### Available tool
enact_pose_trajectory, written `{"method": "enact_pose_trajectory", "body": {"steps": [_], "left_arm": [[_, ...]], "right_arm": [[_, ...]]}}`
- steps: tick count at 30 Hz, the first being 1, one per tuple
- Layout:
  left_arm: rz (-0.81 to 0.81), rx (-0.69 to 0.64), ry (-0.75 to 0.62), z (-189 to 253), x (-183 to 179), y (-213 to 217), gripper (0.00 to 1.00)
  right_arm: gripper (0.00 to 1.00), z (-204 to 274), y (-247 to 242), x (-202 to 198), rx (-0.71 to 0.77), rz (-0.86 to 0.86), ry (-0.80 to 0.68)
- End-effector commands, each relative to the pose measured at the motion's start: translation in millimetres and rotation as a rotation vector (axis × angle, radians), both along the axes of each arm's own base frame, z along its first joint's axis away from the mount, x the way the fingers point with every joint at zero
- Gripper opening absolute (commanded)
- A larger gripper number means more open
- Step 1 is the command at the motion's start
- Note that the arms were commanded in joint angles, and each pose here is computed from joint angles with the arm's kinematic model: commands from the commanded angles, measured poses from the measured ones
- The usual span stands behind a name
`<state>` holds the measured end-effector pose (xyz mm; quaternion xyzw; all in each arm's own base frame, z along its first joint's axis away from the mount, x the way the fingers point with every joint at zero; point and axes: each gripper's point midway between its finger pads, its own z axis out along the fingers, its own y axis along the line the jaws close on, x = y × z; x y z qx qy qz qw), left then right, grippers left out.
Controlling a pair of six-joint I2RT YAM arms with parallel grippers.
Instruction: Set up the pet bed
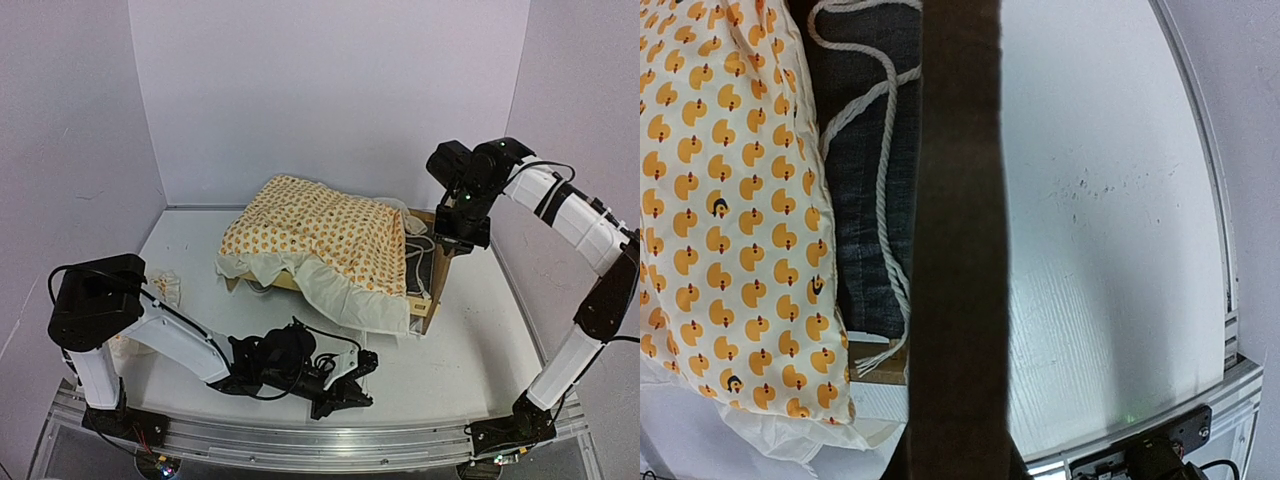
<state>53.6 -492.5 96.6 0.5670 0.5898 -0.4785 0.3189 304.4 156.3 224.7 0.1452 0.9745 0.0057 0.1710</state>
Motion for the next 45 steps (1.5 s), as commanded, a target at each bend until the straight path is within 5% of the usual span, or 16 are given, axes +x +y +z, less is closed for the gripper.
{"method": "enact_pose_trajectory", "body": {"steps": [1, 14, 20, 22, 26, 31, 45], "left_arm": [[-0.031, 0.064, -0.011, -4.5, -6.6, 17.6, 0.0], [0.134, 0.18, 0.183, -20.4, -18.0, 94.9, 0.03], [0.337, 0.044, 0.129, 27.4, 17.3, 96.7, 0.64], [0.394, -0.042, 0.071, 54.0, 32.8, 86.0, 0.72], [0.343, -0.163, -0.045, 82.2, 43.6, 26.8, 0.67], [0.219, -0.173, -0.231, 53.7, 55.0, -54.3, 0.55], [0.27, -0.09, -0.473, -15.1, 164.8, -114.3, 0.75]], "right_arm": [[0.0, 114.6, 1.8, 39.7, 0.167, -0.046, -0.447], [0.0, 119.9, 2.7, 42.8, 0.164, -0.033, -0.466], [0.0, 118.0, 3.0, 41.5, 0.165, -0.031, -0.46], [0.0, 118.2, 4.3, 41.4, 0.175, -0.032, -0.458], [0.0, 119.1, 5.9, 41.8, 0.186, -0.035, -0.459], [0.0, 119.9, 9.5, 39.6, 0.199, -0.009, -0.452], [0.0, 114.2, 17.8, 27.0, 0.256, 0.041, -0.415]]}}
